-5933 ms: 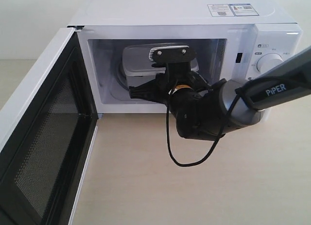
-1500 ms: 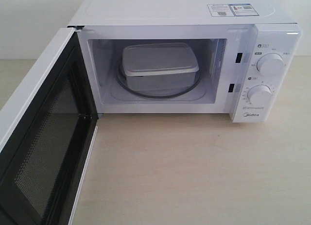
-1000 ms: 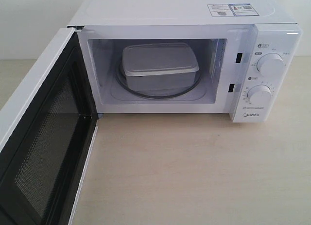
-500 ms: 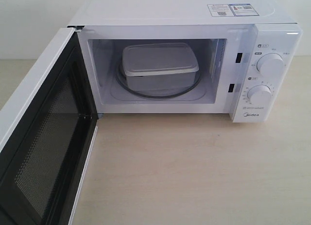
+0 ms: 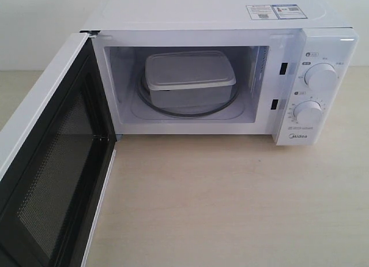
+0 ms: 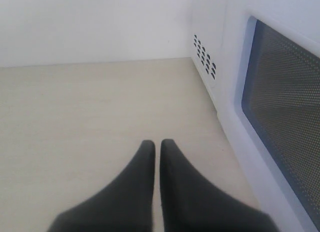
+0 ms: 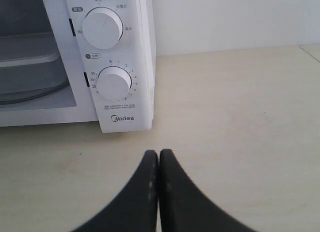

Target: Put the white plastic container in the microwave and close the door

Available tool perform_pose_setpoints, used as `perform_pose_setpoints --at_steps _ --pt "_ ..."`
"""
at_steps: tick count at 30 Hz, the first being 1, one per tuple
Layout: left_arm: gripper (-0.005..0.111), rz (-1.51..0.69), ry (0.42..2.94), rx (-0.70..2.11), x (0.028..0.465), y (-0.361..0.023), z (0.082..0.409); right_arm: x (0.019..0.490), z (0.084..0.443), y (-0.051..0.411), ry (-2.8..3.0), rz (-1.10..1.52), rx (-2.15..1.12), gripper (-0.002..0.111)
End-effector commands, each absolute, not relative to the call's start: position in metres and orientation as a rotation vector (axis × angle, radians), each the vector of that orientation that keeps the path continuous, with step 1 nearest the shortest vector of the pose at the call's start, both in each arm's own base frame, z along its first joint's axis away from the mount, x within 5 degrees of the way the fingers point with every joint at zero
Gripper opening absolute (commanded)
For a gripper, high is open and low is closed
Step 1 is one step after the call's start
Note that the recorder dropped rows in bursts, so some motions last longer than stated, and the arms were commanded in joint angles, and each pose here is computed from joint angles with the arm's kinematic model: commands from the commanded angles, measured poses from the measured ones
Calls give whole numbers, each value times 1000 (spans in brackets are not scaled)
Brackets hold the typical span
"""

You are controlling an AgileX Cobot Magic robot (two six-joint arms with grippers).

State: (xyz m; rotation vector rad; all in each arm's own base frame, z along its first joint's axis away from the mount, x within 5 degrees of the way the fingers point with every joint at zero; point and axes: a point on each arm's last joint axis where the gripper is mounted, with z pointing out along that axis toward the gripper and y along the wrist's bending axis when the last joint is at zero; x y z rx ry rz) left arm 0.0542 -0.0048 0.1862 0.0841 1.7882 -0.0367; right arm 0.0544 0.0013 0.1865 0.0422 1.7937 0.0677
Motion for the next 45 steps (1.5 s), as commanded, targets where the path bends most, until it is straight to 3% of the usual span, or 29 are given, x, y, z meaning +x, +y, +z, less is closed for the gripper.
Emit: perform_pose_setpoints --at_steps 1,9,11,15,19,26,35,39,42,45 --pt "4 -48 1787 69 54 -5 186 54 186 1 1784 62 42 0" --pt "4 -31 1787 81 54 -4 186 54 186 1 1784 62 42 0" --pt "4 -52 1756 62 50 -5 211 54 186 1 1784 62 42 0" --pt "4 -114 1622 51 20 -6 293 54 186 1 1784 62 42 0" --pt "4 -155 1508 42 3 -7 327 54 186 1 1784 62 42 0" --pt "4 -189 1471 27 0 -8 333 54 186 1 1784 62 42 0" --pt "4 -710 1090 -254 -10 -10 365 54 186 1 1784 62 42 0" --pt "4 -752 969 -314 -16 -3 376 54 186 1 1784 62 42 0" --pt "4 -780 1058 -281 -11 -10 385 54 186 1 1784 62 42 0" --pt "4 -735 1309 -212 19 -20 390 54 186 1 1784 62 42 0"
